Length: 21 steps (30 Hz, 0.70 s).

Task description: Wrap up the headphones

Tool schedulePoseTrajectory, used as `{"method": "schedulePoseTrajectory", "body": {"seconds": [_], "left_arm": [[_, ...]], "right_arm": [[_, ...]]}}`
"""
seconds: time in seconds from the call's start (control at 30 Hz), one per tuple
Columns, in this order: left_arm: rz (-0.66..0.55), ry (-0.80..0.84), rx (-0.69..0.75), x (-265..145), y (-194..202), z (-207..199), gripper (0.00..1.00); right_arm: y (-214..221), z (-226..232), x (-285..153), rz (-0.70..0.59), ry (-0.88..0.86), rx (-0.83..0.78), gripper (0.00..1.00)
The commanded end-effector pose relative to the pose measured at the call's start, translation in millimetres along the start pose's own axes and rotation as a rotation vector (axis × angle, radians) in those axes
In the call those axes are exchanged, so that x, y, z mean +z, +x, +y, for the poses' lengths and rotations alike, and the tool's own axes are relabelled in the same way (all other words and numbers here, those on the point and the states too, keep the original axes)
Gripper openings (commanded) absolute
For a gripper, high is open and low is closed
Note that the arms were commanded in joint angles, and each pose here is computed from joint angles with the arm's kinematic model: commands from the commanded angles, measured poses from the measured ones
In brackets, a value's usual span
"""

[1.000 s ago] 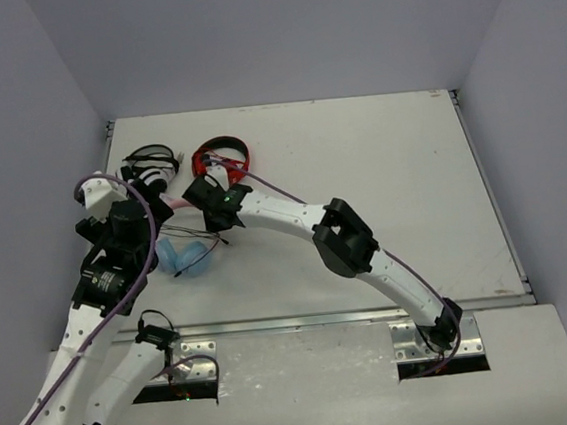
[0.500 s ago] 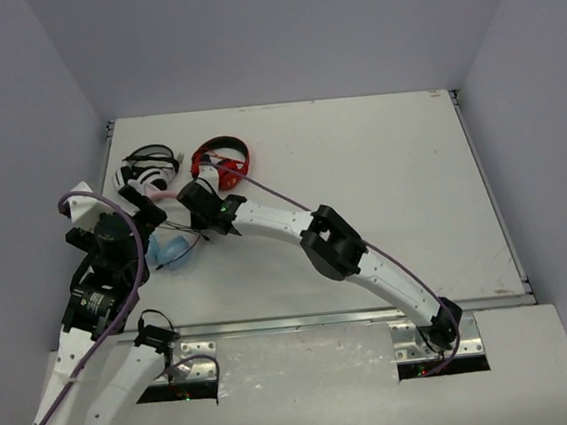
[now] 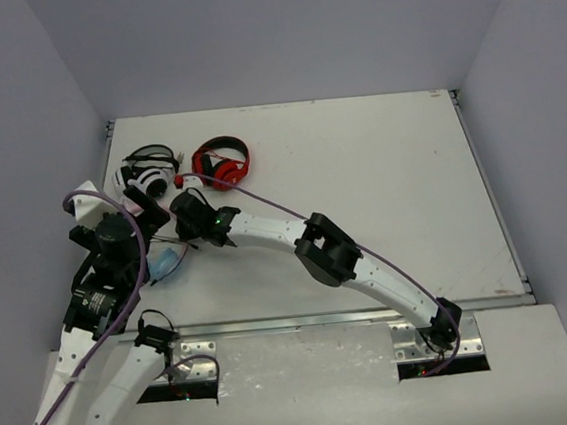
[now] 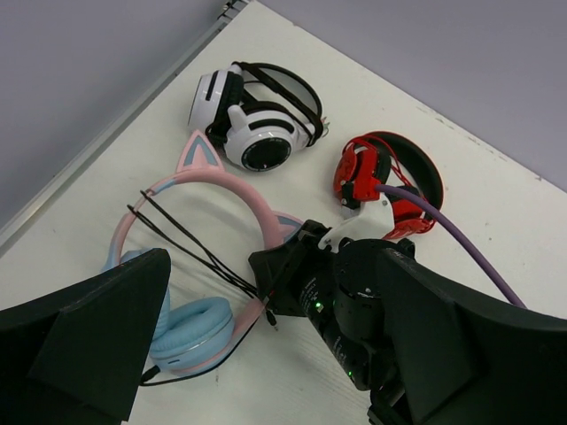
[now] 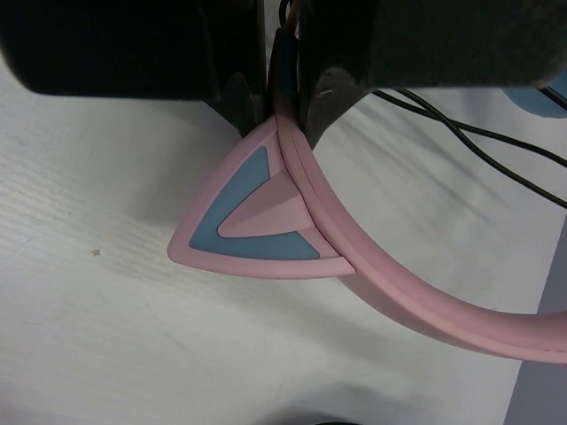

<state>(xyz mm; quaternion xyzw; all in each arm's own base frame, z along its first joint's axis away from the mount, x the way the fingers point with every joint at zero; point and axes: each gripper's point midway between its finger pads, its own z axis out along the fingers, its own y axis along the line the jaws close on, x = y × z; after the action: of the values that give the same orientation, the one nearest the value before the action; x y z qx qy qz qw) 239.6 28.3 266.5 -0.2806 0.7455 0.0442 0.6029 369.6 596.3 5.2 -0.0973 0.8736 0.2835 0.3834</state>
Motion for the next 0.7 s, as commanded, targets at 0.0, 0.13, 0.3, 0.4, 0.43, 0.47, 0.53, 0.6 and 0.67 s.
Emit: {"method": "schedulePoseTrajectory", "body": {"seconds": [0.0, 0.13, 0.3, 0.4, 0.43, 0.47, 0.53, 0.6, 0.67], "left_arm": [[-0.028, 0.017, -0.018, 2, -8, -5, 1.0], [-0.021, 0.024, -0.014, 3, -7, -6, 1.0], [-0.021, 0.024, -0.009, 4, -6, -6, 1.0], [-0.019, 0.027, -0.004, 5, -6, -6, 1.0], [-0.019, 0.028, -0.004, 5, -6, -7, 1.0], [-0.019, 0.03, -0.005, 4, -6, -7, 1.0], [-0.017, 0.033, -0.002, 4, -5, -7, 1.0], [-0.021, 0.035, -0.003, 4, -6, -7, 1.0], [-0.02, 0.038, -0.001, 4, -6, -8, 1.0]], "right_arm": [[-36, 44, -18, -0.067, -0.145, -0.042, 0.12], [-36, 41, -21, -0.059, -0.131, -0.033, 0.13], [-38, 43, -16, -0.071, -0.13, 0.007, 0.23], [-33, 37, -15, -0.059, -0.112, 0.047, 0.23], [-33, 37, -15, -0.059, -0.111, 0.054, 0.27], [-30, 35, -14, -0.049, -0.099, 0.066, 0.27], [-30, 32, -13, -0.049, -0.083, 0.095, 0.26], [-27, 32, -16, -0.038, -0.082, 0.141, 0.28], [-34, 38, -20, -0.044, -0.092, 0.18, 0.41]]}}
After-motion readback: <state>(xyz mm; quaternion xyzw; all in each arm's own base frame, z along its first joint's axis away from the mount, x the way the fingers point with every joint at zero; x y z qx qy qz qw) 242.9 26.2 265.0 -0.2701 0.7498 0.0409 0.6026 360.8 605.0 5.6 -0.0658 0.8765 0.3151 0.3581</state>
